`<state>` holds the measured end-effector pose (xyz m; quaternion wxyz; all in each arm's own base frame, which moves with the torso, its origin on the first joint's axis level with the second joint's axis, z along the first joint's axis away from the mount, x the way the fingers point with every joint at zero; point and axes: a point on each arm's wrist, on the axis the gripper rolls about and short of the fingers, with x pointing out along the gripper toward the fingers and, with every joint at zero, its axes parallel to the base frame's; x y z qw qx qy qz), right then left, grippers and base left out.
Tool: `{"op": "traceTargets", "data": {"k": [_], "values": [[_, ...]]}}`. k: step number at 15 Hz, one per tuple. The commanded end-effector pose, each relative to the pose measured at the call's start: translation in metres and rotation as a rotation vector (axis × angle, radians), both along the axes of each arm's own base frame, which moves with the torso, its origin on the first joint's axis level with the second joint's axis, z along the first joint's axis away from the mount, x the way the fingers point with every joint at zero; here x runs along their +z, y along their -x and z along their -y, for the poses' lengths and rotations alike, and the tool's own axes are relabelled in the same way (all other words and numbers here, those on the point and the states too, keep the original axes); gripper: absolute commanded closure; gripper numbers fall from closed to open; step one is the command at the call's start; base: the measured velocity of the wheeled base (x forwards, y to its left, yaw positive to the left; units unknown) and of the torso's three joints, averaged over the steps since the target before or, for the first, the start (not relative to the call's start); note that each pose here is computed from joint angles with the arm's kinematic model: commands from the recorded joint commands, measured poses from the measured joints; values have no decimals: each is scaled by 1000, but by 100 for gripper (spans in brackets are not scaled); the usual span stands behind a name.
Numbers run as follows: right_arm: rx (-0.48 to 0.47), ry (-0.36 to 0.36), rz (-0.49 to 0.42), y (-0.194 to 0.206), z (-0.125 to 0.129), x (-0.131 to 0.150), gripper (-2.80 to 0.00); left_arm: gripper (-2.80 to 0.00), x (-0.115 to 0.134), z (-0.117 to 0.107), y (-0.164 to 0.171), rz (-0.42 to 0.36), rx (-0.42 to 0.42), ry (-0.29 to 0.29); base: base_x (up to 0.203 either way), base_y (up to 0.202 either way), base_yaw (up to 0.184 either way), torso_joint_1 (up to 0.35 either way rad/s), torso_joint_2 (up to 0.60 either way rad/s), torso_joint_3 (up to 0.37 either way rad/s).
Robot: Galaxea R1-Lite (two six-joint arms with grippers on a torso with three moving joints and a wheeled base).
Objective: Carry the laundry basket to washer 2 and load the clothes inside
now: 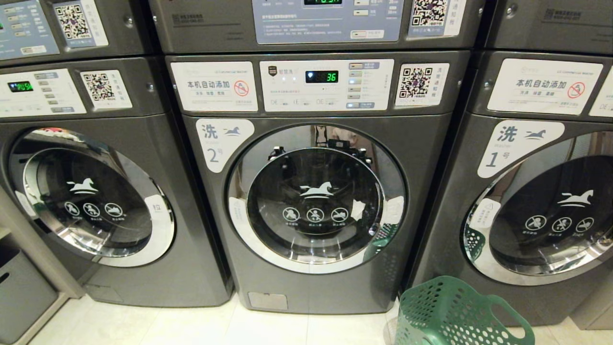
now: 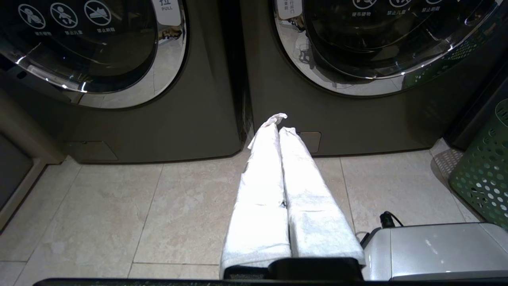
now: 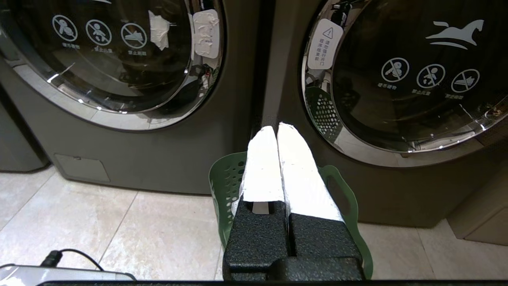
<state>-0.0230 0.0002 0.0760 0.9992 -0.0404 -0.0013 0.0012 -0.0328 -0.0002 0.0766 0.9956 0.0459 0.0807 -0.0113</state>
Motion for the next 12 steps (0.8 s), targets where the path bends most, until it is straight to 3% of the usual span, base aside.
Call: {"op": "traceTargets", "data": {"k": [1, 12], "values": [[-1, 0, -9, 0, 0, -1, 0, 0, 0, 0, 0, -2, 0, 0, 0, 0, 0, 0, 0, 0], [1, 5, -12, 0, 0, -2, 0, 0, 0, 0, 0, -1, 0, 0, 0, 0, 0, 0, 0, 0]]}}
